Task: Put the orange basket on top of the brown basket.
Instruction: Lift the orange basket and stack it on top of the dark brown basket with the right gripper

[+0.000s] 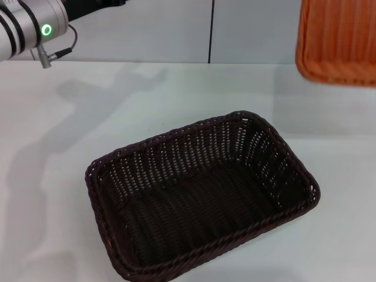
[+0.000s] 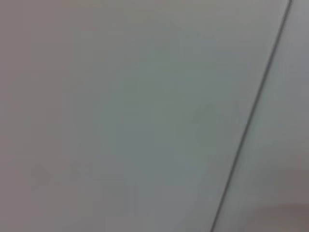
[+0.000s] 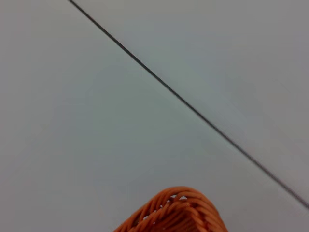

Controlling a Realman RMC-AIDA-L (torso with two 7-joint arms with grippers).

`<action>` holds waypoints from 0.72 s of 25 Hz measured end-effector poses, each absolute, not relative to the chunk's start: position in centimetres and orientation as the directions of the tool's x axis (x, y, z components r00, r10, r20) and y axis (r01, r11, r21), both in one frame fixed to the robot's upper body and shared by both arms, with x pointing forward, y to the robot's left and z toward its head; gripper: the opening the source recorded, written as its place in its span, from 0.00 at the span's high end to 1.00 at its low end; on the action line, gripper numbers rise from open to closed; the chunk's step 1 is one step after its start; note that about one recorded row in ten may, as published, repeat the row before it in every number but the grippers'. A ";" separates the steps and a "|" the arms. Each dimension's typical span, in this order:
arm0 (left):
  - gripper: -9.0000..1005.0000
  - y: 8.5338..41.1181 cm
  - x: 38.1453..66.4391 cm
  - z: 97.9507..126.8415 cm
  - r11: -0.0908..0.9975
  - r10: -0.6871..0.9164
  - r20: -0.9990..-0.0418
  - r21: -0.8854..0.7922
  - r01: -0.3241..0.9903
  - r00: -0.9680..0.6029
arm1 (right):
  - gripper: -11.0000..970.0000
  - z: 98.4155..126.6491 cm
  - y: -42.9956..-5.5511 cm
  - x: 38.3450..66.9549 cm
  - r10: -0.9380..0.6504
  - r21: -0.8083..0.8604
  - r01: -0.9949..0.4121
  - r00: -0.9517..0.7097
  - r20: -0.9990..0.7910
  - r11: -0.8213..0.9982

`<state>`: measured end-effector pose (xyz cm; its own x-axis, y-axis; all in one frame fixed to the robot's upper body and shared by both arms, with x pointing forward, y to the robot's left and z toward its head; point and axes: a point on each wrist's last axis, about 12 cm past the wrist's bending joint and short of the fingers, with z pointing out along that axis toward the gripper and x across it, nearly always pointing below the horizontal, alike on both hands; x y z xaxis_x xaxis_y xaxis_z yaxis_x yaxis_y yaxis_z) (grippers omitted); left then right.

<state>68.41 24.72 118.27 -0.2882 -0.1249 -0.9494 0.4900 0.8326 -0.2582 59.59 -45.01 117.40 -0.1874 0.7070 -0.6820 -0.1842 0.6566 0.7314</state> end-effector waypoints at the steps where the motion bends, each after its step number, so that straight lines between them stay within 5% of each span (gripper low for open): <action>1: 0.14 24.9 68.5 118.3 0.837 -0.130 -0.951 -0.257 0.484 -0.280 | 0.73 117.5 -44.7 59.2 0.725 0.744 -0.230 -0.177 -0.665 0.627; 18: 0.14 23.8 69.5 118.5 0.853 -0.125 -0.955 -0.241 0.462 -0.269 | 0.73 115.5 -36.8 57.5 0.732 0.809 -0.494 -0.414 -0.542 0.320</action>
